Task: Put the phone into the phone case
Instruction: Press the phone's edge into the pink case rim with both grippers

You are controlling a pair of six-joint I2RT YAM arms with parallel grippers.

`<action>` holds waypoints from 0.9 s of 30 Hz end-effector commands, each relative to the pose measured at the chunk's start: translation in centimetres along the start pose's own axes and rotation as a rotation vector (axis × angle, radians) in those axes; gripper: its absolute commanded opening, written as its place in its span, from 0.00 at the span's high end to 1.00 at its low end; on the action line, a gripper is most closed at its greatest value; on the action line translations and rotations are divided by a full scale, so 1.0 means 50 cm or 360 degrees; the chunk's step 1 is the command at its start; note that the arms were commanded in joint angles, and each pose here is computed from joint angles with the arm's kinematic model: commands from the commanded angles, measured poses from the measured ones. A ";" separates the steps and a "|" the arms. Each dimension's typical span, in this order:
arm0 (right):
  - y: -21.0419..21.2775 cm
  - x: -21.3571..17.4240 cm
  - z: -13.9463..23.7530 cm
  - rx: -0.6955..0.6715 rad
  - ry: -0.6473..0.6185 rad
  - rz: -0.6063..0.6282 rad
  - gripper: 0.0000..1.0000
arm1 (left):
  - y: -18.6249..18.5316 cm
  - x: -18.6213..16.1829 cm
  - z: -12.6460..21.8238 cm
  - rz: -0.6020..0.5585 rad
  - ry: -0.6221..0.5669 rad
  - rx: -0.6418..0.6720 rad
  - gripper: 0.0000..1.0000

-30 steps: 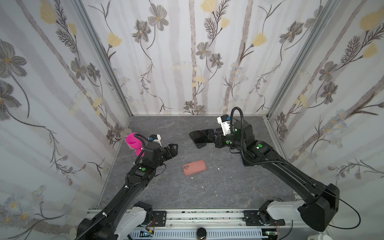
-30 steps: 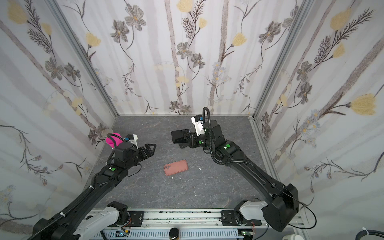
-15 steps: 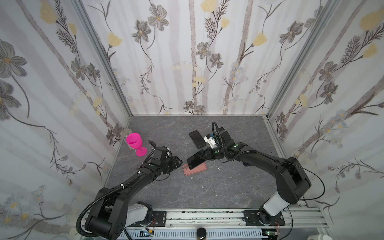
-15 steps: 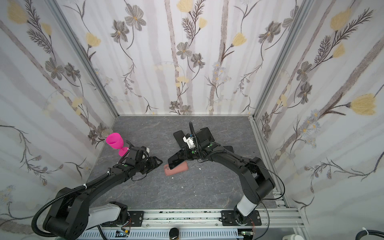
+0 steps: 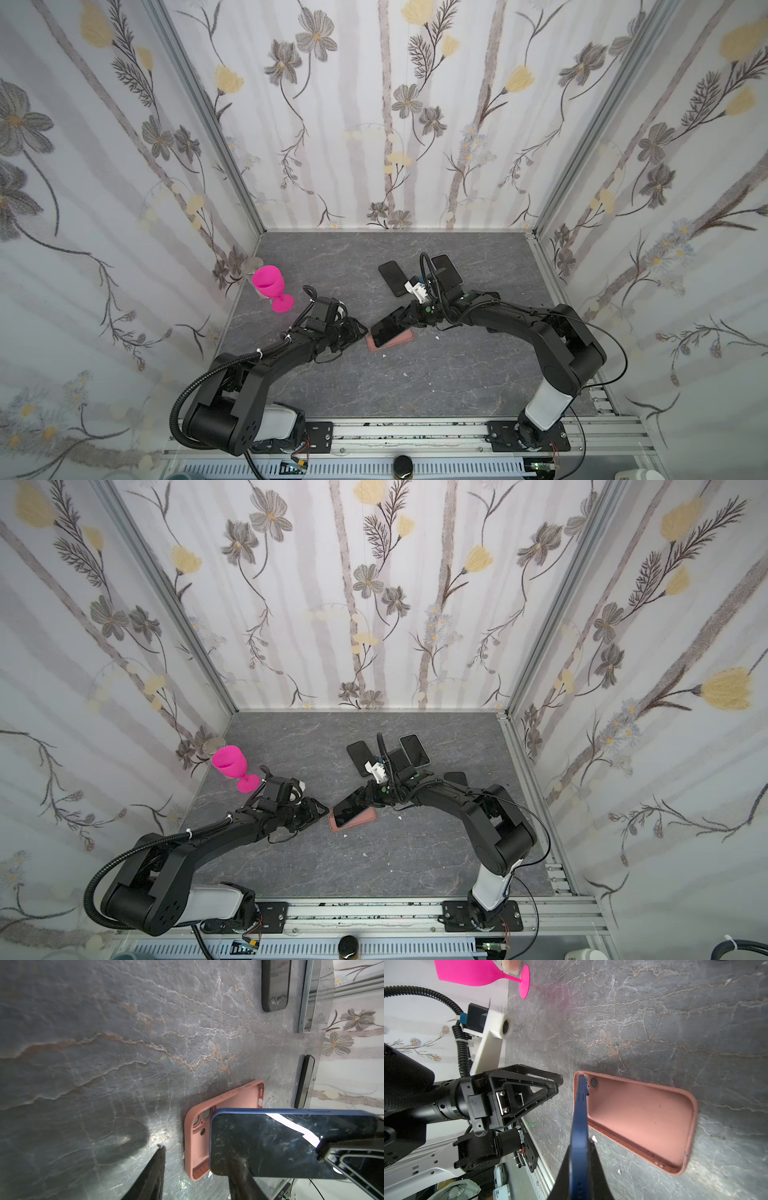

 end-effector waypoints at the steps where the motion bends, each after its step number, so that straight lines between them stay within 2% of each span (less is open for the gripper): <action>1: 0.004 0.007 -0.005 0.0095 -0.0002 0.0017 1.00 | -0.006 0.006 -0.005 -0.0007 -0.0016 -0.0051 0.52; 27: -0.060 -0.027 -0.035 0.0227 -0.0048 -0.0098 0.96 | -0.018 -0.013 -0.056 -0.0026 0.0113 -0.0149 0.57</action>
Point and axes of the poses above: each gripper's point midway between its finger pads, its own z axis back along the fingers, its own y axis along the line the jaws close on, x = y × z, the point moved 10 cm from there along z, back along the fingers, and after that the axes turned 4 degrees about -z, right-handed, at the moved point
